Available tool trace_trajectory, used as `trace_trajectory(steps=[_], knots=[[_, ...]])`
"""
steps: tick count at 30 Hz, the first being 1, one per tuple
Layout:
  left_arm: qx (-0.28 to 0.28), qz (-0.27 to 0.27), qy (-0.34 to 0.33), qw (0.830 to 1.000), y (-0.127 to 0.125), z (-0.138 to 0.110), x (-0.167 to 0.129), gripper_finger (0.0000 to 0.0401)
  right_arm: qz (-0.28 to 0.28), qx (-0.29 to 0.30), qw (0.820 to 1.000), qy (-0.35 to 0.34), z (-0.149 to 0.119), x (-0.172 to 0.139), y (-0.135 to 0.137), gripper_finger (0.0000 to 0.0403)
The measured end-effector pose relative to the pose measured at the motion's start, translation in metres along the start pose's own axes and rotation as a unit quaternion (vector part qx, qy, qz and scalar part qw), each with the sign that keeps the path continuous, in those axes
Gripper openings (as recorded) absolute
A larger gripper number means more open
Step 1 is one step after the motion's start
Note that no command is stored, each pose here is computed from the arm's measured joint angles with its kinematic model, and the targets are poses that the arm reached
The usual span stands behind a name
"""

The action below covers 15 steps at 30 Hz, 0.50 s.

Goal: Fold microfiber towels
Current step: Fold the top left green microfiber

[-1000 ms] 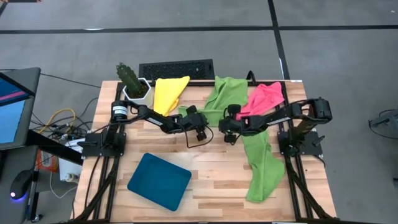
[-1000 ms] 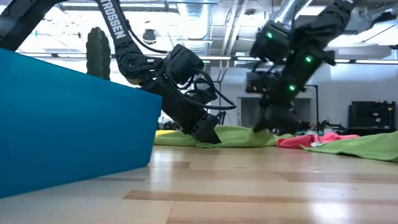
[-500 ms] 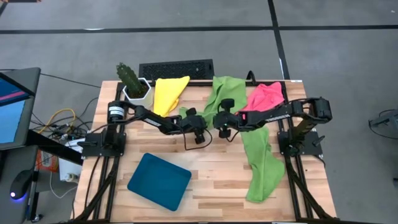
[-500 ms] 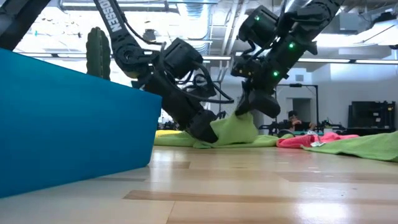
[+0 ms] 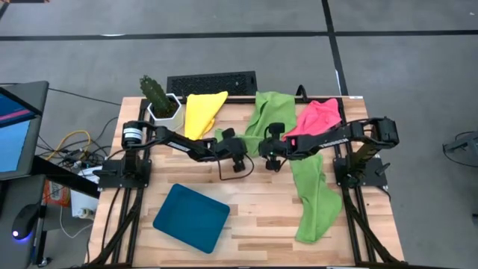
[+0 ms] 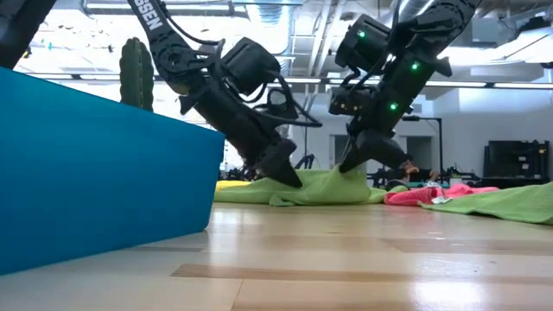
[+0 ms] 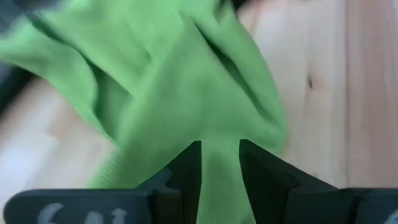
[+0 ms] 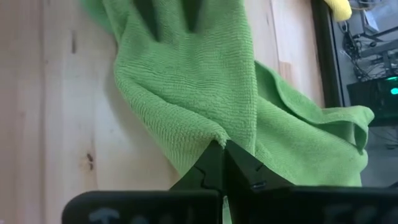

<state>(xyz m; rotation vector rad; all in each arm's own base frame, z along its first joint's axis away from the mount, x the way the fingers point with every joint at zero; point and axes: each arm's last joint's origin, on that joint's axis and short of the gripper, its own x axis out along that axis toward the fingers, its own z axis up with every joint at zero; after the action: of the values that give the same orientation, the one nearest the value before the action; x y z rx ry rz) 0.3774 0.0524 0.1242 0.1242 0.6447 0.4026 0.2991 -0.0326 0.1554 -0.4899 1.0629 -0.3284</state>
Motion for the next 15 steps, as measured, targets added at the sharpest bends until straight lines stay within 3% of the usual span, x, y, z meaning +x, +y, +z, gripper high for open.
trace_trajectory(steps=[4,8,15], knots=[[0.016,0.046,-0.034,0.998,0.004,0.008,0.000,0.0102,0.001,0.002,1.000,-0.002,0.001,-0.001,0.001,0.0023],[0.024,0.063,-0.027,0.997,0.013,0.007,0.002,0.0102,0.001,0.005,1.000,-0.001,0.001,-0.001,0.001,0.0029],[-0.001,0.017,-0.012,1.000,0.022,-0.012,0.024,0.0102,0.001,0.005,1.000,-0.001,0.001,-0.001,0.001,0.0025]])
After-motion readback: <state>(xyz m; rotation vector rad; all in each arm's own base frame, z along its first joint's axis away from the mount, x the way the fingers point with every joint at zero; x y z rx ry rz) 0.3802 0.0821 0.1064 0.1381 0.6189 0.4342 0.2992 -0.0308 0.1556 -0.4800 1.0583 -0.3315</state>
